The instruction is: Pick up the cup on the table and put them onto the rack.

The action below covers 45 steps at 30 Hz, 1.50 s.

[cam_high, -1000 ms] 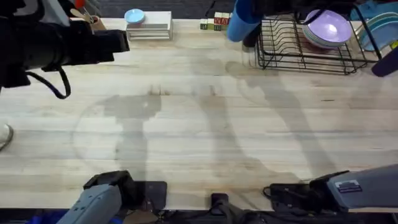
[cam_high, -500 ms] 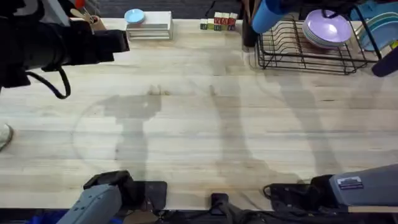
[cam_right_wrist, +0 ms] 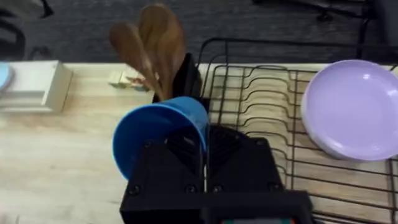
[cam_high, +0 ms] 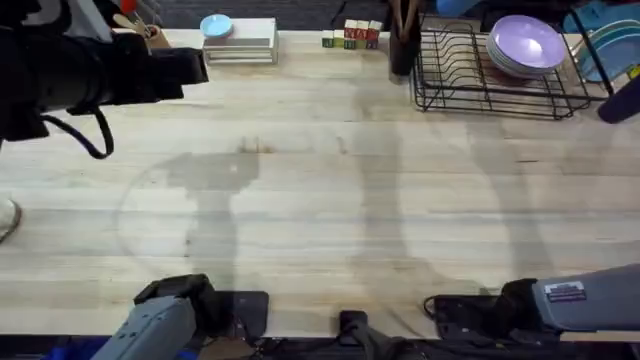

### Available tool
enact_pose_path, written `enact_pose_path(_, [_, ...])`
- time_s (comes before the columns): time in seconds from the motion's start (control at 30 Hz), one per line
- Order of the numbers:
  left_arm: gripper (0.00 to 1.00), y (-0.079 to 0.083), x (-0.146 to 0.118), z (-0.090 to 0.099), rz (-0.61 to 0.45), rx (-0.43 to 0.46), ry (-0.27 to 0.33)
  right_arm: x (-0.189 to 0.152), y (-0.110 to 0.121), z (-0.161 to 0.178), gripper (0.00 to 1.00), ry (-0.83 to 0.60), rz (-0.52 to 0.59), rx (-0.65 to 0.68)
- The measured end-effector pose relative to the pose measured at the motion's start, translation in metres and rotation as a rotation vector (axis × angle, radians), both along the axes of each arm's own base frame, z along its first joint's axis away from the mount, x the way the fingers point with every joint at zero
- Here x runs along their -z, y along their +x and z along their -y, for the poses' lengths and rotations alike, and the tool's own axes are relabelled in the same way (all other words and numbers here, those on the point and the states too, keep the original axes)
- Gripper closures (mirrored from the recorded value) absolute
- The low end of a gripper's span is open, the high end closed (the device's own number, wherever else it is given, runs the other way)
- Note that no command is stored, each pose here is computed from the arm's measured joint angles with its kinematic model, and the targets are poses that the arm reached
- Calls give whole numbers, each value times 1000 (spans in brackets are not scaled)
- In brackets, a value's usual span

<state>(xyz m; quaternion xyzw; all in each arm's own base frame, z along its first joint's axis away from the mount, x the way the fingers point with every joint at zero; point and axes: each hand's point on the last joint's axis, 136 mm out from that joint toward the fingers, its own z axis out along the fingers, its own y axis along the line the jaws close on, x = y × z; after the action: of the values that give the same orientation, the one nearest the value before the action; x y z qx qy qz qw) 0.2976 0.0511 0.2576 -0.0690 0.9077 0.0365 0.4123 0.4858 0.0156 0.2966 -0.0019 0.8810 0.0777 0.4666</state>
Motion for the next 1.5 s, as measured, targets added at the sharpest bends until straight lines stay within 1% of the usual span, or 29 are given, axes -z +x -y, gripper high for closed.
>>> enact_pose_path(0.2, [8,0,0,0,0,0,0,-2,8,18,971,-12,25,69])
enact_pose_path(0.3, [8,0,0,0,0,0,0,10,14,22,971,-21,4,91])
enact_pose_path(0.47, [8,0,0,0,0,0,0,38,31,25,971,-27,-31,104])
enact_pose_path(0.7, [7,-2,3,0,-15,0,-3,55,55,27,971,-9,-9,121])
enact_pose_path(0.83, [7,-2,3,0,-15,0,-3,67,63,27,971,22,-15,141])
enact_pose_path(0.87, [7,-2,3,0,-15,0,-3,85,69,28,971,48,-45,160])
enact_pose_path(1.07, [7,-2,3,0,-15,0,-3,129,75,28,971,91,-131,197])
enact_pose_path(1.17, [8,-2,3,0,-15,0,-3,145,76,28,971,106,-163,211])
enact_pose_path(1.27, [8,-2,3,0,-15,0,-3,154,76,28,971,114,-183,219])
enact_pose_path(1.5, [7,-2,3,0,-15,0,-3,155,76,28,972,119,-185,224])
